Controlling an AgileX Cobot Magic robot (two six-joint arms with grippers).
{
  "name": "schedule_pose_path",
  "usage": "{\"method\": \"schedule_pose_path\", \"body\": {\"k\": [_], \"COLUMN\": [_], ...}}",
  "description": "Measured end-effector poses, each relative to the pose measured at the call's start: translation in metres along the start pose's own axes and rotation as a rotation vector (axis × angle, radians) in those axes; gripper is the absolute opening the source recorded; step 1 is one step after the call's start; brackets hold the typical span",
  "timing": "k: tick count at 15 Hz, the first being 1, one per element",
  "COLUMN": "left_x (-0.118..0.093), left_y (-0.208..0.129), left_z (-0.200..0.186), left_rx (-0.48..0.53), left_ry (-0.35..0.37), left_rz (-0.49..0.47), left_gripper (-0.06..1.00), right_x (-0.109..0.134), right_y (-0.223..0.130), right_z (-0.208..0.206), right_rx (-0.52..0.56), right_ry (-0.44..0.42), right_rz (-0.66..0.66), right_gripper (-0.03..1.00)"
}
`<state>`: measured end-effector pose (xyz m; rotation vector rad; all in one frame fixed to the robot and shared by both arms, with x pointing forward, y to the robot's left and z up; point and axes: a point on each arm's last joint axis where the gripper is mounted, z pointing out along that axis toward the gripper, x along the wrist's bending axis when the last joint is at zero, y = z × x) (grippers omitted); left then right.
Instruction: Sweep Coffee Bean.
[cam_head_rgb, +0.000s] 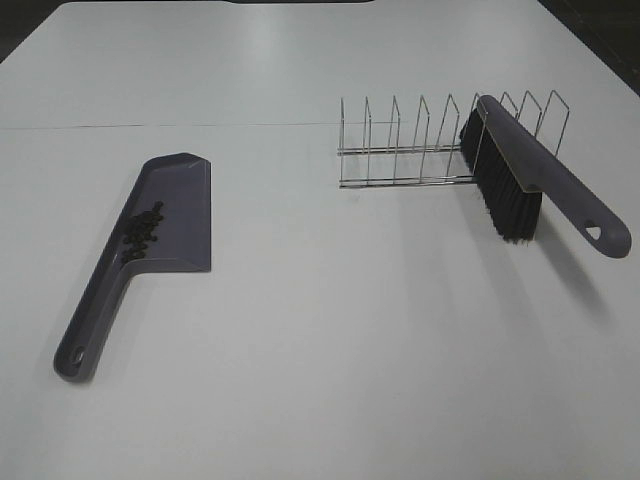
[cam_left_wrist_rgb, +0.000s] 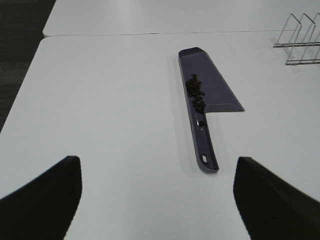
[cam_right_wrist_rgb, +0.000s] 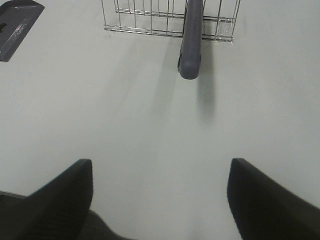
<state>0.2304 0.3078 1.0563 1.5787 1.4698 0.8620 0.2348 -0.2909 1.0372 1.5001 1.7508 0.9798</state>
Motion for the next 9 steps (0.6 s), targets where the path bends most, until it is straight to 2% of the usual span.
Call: {"method": "schedule_pose_path", "body": {"k": [9], "left_x": [0.0], "left_y": [0.0], "left_z": [0.0], "left_rx": [0.0], "left_ry": [0.001], "left_rz": [0.0], "left_gripper": [0.76], "right_x": [0.0], "right_y": [0.0], "right_z": [0.0], "right_rx": [0.0], "right_ry": [0.0], "right_rz": [0.0], "right_gripper": [0.65]}}
